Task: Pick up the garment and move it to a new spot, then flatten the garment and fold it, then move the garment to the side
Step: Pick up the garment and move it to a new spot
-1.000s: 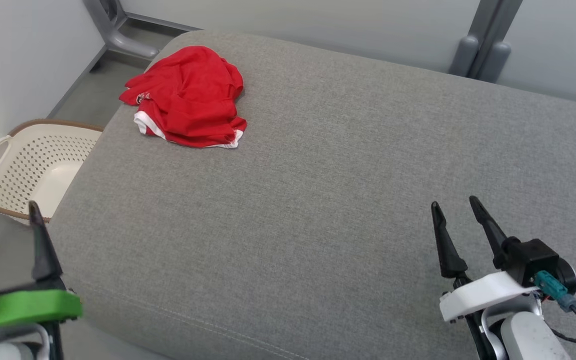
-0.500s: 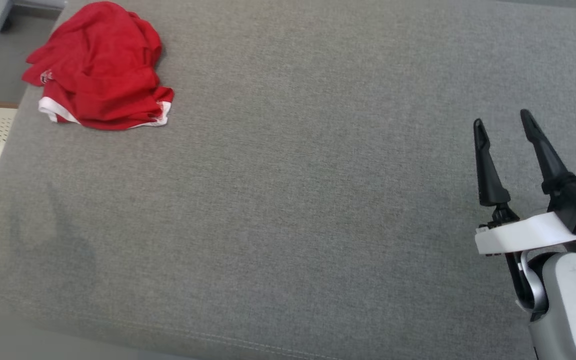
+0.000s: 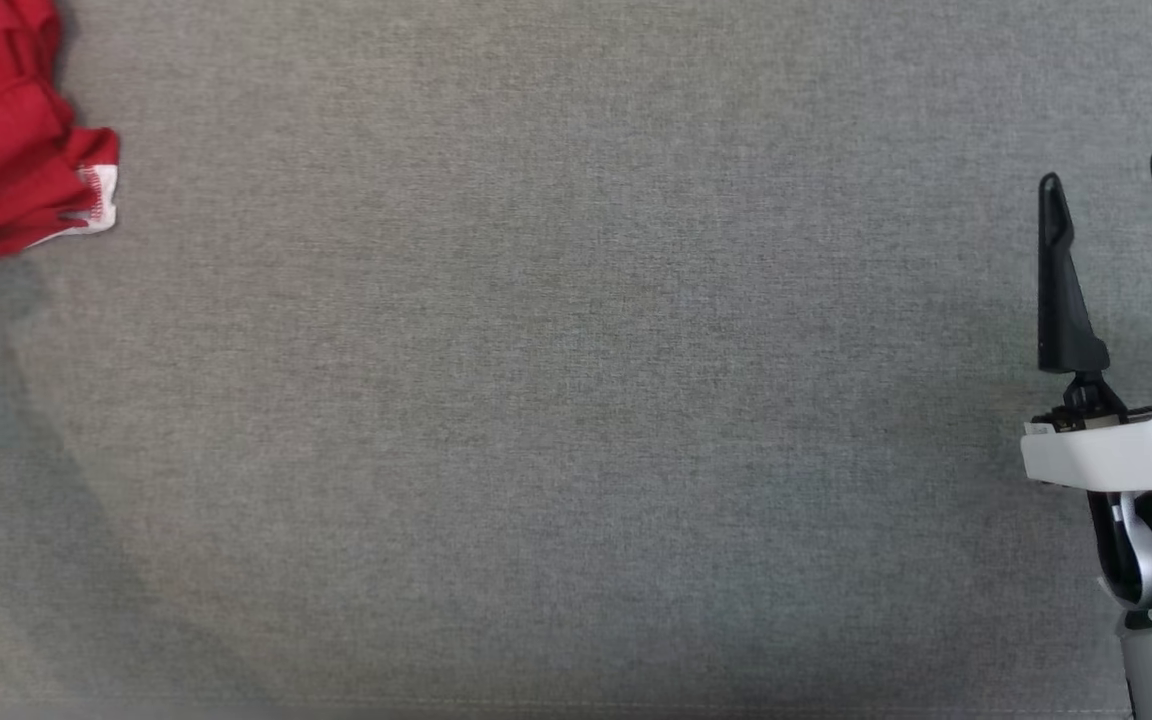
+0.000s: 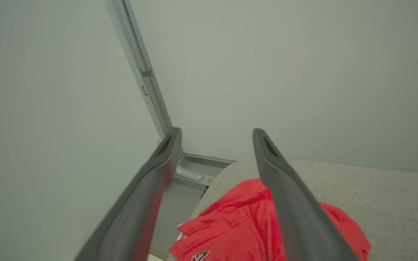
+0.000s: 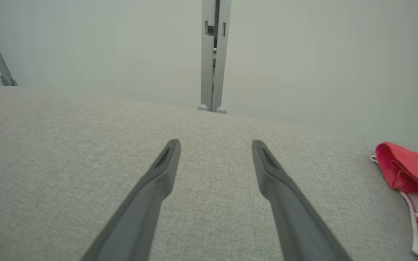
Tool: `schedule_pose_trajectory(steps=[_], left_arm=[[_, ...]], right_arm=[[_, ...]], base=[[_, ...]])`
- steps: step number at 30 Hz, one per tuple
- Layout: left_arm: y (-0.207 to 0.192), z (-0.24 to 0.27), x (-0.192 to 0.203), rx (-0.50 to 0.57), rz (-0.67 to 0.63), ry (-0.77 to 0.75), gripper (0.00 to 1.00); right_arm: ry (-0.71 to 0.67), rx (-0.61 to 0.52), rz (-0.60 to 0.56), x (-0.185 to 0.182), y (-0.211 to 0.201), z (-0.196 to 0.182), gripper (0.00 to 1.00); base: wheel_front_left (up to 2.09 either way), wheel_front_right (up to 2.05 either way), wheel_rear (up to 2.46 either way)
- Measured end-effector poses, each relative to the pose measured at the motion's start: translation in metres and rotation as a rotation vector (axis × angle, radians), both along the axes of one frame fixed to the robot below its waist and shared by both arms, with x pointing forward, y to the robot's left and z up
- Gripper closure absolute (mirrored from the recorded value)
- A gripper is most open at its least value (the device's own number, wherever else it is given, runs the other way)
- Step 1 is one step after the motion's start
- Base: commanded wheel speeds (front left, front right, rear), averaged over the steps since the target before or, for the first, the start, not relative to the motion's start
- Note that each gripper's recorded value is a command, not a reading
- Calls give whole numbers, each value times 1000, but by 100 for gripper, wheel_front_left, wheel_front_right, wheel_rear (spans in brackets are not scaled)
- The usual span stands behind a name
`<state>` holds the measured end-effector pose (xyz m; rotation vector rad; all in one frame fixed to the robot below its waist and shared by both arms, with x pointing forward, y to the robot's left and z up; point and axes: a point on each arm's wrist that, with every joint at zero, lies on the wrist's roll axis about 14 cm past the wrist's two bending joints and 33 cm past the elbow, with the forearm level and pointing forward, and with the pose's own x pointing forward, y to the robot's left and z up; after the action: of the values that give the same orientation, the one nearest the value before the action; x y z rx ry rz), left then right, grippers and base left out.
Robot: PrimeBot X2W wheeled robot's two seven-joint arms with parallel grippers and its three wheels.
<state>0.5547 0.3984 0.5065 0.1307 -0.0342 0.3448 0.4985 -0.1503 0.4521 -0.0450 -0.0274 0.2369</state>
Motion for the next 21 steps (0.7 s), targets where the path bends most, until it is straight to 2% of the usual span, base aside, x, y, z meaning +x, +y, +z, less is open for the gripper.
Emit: schedule_pose_trajectory(steps=[5,7,8,10,12,16,18,21], left_arm=[[-32,-70,29,-118,-81,213,0],[-43,-88,34,-120,-117,271,0],[-46,-101,35,-169,-115,317,0],[-50,-124,31,-168,-130,430,0],[-52,-141,26,-223,-124,512,0],[-52,-159,15,-255,-119,651,0],[-53,-166,10,-315,-103,703,0],[-51,-170,5,-352,-88,780,0]], right_arm=[[33,-35,-24,1,-13,-13,0],[46,-46,-32,1,-18,-18,0],[50,-48,-33,1,-19,-19,0],[63,-54,-38,1,-21,-23,0],[67,-57,-40,1,-22,-25,0],[67,-54,-40,0,-22,-25,0],[65,-54,-39,0,-21,-24,0],[64,-53,-37,-1,-20,-23,0]], base=[[0,0,0],[0,0,0],[0,0,0],[0,0,0],[0,0,0],[0,0,0],[0,0,0],[0,0,0]])
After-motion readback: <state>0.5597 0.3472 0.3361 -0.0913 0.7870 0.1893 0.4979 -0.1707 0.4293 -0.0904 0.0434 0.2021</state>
